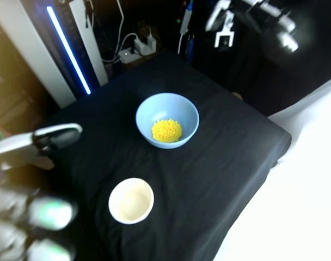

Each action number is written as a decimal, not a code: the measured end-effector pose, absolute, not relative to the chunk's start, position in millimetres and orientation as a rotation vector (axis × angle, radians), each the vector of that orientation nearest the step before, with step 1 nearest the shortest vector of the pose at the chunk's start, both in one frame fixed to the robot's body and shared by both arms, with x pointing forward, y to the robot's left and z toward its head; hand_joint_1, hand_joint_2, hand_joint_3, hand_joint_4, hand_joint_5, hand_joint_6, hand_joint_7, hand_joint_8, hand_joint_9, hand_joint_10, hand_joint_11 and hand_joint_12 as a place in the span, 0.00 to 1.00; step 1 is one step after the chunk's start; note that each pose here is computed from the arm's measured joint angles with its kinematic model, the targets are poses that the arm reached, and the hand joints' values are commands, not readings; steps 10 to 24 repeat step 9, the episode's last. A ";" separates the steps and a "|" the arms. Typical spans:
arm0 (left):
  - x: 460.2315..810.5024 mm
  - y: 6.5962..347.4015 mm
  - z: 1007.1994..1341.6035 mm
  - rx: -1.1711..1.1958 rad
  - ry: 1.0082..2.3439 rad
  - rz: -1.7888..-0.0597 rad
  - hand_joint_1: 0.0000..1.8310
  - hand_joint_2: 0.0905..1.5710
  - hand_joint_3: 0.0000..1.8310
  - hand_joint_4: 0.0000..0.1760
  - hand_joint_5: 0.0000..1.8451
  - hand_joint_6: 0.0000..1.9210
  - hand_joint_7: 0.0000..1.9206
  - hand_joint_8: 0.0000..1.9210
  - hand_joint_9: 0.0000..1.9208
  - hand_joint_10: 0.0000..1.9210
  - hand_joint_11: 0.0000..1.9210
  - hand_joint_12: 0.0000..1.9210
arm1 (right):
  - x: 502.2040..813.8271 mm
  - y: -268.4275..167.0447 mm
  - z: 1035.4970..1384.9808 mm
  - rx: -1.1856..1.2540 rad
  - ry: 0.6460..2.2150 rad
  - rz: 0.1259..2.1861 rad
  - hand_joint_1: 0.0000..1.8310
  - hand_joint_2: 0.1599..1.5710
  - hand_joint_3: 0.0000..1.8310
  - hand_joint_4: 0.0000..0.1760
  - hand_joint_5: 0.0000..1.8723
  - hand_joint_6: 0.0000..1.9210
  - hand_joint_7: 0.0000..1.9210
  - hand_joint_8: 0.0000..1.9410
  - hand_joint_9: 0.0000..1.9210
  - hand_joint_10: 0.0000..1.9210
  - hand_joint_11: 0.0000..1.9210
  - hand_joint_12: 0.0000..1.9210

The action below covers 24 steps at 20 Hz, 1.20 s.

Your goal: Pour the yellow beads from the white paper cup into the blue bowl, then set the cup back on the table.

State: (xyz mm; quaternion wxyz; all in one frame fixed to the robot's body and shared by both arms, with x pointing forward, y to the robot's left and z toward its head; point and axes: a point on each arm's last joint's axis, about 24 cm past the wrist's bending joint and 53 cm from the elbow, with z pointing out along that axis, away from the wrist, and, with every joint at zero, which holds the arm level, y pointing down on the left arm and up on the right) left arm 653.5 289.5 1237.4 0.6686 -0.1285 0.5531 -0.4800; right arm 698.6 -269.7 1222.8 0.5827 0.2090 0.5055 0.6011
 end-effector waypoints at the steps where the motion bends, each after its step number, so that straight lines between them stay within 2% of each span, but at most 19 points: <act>1: 652.7 289.5 1241.3 -0.283 1.232 -1.086 0.20 0.56 0.00 0.00 0.00 0.00 0.11 0.00 0.07 0.00 0.00 0.18 | 696.9 -273.3 1229.5 0.483 1.151 1.408 0.41 0.29 0.00 1.00 0.00 0.00 0.00 0.00 0.00 0.00 0.00 0.00; 2: 651.9 287.8 1246.0 -0.270 1.217 -1.089 0.19 0.57 0.01 0.00 0.00 0.00 0.10 0.00 0.06 0.00 0.00 0.17 | 694.6 -277.7 1237.2 0.476 1.124 1.410 0.40 0.27 0.00 1.00 0.00 0.00 0.00 0.00 0.00 0.00 0.00 0.00; 4: 648.2 283.0 1260.3 -0.233 1.175 -1.109 0.15 0.62 0.01 0.00 0.00 0.00 0.11 0.00 0.08 0.00 0.00 0.22 | 684.5 -288.0 1260.3 0.452 1.042 1.425 0.37 0.25 0.00 1.00 0.00 0.00 0.02 0.01 0.02 0.01 0.03 0.01; 5: 644.2 280.5 1268.4 -0.200 1.162 -1.115 0.15 0.62 0.00 0.14 0.00 0.00 0.11 0.00 0.08 0.00 0.00 0.20 | 677.6 -289.9 1270.8 0.433 1.002 1.440 0.36 0.28 0.00 1.00 0.00 0.00 0.03 0.01 0.03 0.01 0.05 0.02; 6: 640.5 279.5 1274.4 -0.188 1.150 -1.119 0.15 0.65 0.01 0.40 0.02 0.00 0.12 0.00 0.08 0.00 0.00 0.17 | 672.4 -290.3 1277.4 0.420 0.972 1.453 0.38 0.35 0.01 1.00 0.00 0.00 0.02 0.00 0.01 0.00 0.02 0.01; 7: 631.9 278.5 1288.3 -0.159 1.114 -1.128 0.14 0.64 0.00 0.44 0.02 0.00 0.11 0.00 0.06 0.00 0.00 0.12 | 661.7 -290.4 1288.3 0.401 0.917 1.472 0.37 0.38 0.01 1.00 0.00 0.00 0.04 0.01 0.02 0.00 0.02 0.01; 8: 626.4 278.4 1298.1 -0.143 1.084 -1.136 0.12 0.66 0.01 0.27 0.03 0.01 0.11 0.00 0.06 0.00 0.00 0.11 | 654.7 -289.4 1294.4 0.386 0.891 1.479 0.37 0.37 0.00 1.00 0.00 0.00 0.06 0.00 0.05 0.00 0.07 0.04; 9: 620.1 278.5 1308.5 -0.126 1.043 -1.148 0.09 0.65 0.00 0.38 0.04 0.00 0.12 0.00 0.07 0.00 0.00 0.13 | 647.2 -289.2 1301.5 0.369 0.860 1.493 0.41 0.35 0.00 1.00 0.00 0.00 0.06 0.00 0.05 0.00 0.07 0.05; 24: 620.1 278.5 1308.5 -0.126 1.043 -1.148 0.09 0.65 0.00 0.38 0.04 0.00 0.12 0.00 0.07 0.00 0.00 0.13 | 647.2 -289.2 1301.5 0.369 0.860 1.493 0.41 0.35 0.00 1.00 0.00 0.00 0.06 0.00 0.05 0.00 0.07 0.05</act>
